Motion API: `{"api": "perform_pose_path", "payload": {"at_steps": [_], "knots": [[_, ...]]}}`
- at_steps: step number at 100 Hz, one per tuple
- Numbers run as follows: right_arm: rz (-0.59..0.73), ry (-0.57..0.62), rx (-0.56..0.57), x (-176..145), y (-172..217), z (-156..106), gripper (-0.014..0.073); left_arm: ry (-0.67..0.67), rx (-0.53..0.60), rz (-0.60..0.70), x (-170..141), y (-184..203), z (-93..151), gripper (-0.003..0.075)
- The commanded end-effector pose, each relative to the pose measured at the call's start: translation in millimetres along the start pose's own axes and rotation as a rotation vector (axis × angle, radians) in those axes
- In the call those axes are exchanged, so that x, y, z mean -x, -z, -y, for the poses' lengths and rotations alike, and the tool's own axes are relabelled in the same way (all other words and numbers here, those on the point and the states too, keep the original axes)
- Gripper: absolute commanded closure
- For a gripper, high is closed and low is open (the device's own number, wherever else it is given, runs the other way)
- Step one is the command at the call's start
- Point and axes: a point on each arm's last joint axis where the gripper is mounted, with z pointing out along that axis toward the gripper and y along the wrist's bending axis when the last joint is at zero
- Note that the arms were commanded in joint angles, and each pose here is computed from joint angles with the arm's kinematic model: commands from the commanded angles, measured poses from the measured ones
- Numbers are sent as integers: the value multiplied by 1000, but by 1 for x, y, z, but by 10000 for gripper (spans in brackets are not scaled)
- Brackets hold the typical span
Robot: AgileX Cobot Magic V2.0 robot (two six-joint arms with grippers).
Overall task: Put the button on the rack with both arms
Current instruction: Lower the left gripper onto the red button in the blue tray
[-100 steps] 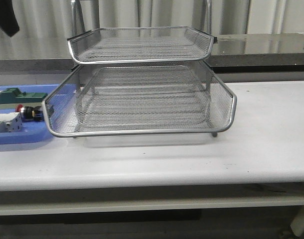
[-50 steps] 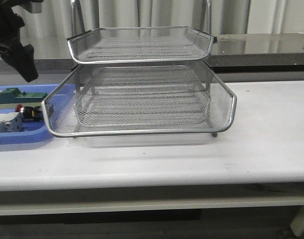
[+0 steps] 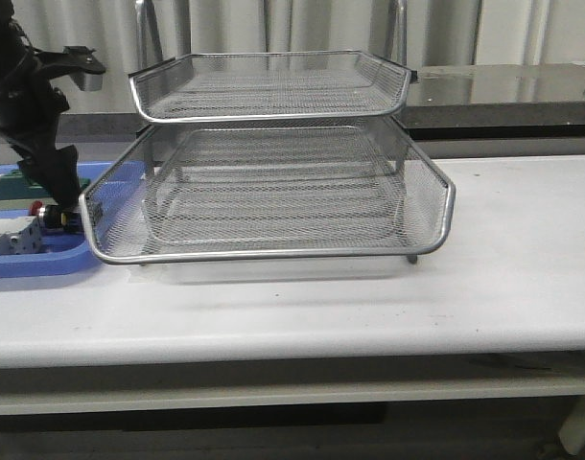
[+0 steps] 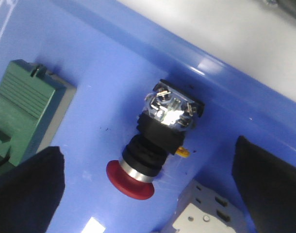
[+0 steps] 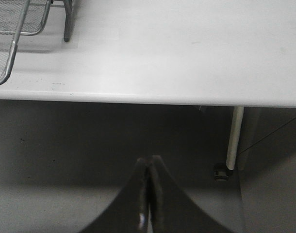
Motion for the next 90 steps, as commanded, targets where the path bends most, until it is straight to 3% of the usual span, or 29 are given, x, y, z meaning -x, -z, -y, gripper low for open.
{"api": "perform_pose_path", "payload": {"at_steps": [1, 90], "knots": [[83, 11, -8, 12, 7, 1, 663, -22, 105, 83, 13, 34, -10, 56], [83, 11, -8, 12, 7, 1, 663, -21, 82, 80, 16, -6, -13, 56]]}}
